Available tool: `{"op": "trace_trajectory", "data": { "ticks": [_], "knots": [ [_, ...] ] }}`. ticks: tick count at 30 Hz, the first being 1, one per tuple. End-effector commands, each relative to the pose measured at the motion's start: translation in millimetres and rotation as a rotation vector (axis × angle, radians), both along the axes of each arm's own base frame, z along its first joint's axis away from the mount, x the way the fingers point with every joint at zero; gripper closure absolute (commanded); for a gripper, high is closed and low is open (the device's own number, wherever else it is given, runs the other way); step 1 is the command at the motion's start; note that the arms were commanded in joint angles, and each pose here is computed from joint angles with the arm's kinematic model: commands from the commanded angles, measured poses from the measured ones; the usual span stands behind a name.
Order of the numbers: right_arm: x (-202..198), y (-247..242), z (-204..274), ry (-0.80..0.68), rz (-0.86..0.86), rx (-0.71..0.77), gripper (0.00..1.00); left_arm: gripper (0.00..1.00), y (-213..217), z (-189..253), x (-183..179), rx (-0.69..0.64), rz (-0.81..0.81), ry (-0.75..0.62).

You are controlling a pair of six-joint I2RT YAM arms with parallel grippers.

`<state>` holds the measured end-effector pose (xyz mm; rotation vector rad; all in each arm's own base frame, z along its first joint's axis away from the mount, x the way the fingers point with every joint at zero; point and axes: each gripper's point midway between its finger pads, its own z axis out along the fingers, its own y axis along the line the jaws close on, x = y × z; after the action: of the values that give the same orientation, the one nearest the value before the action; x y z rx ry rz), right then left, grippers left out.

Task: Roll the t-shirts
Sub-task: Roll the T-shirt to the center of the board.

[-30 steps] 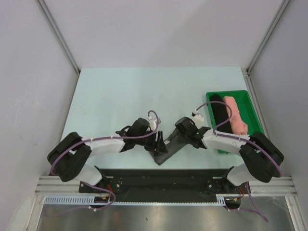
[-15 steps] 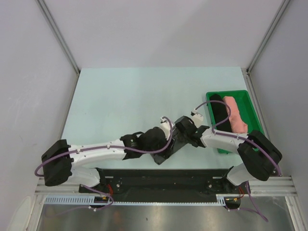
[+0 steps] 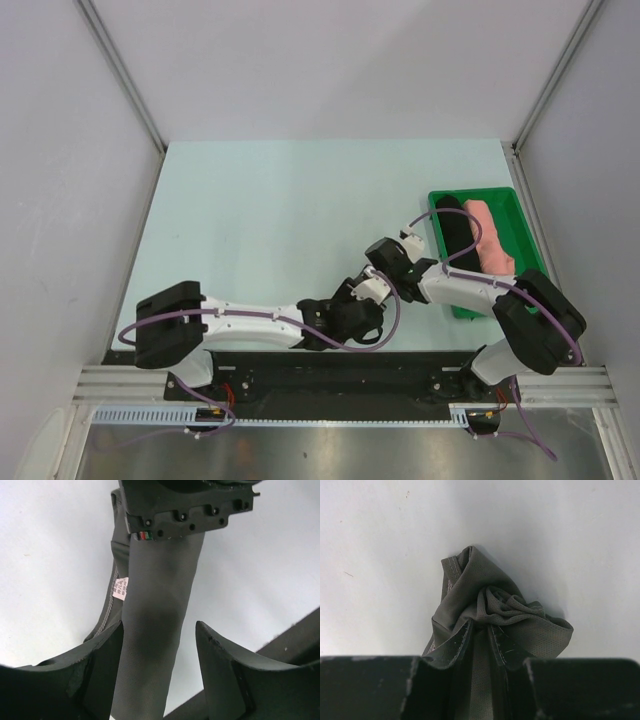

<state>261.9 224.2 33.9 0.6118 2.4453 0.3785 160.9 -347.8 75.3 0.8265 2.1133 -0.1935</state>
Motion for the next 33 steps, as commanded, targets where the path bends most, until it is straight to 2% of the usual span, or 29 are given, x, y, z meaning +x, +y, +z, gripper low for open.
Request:
{"op": "trace_trajectory", "data": {
  "ticks": [1,7,11,20,27,33],
  "knots": [
    [-13.0,-6.2,-17.1,0.062,0.016,-0.062,0.78,0.38,-7.7,-16.5,-2.2,0.071,-0.063,-0.027],
    [-12.7,-5.1,-16.0,0.063,0.018,-0.052,0.78,0.48,-2.8,-33.2,-12.0,0.04,-0.079,0.023],
    [-12.6,-4.6,-15.2,0.061,0.021,-0.049,0.78,0.48,5.4,-32.1,-14.8,0.0,-0.06,0.028],
    [-13.8,-3.4,-18.8,0.073,0.023,-0.048,0.78,0.44,18.6,-41.7,-20.5,-0.029,-0.017,0.061],
    [-11.6,-1.8,-9.4,0.053,0.036,-0.03,0.76,0.35,30.3,-51.4,-17.9,-0.011,0.049,0.069],
    [-11.7,-2.1,0.4,0.04,0.033,-0.011,0.74,0.34,35.3,-59.8,-19.9,-0.029,0.054,0.102]
  ]
}}
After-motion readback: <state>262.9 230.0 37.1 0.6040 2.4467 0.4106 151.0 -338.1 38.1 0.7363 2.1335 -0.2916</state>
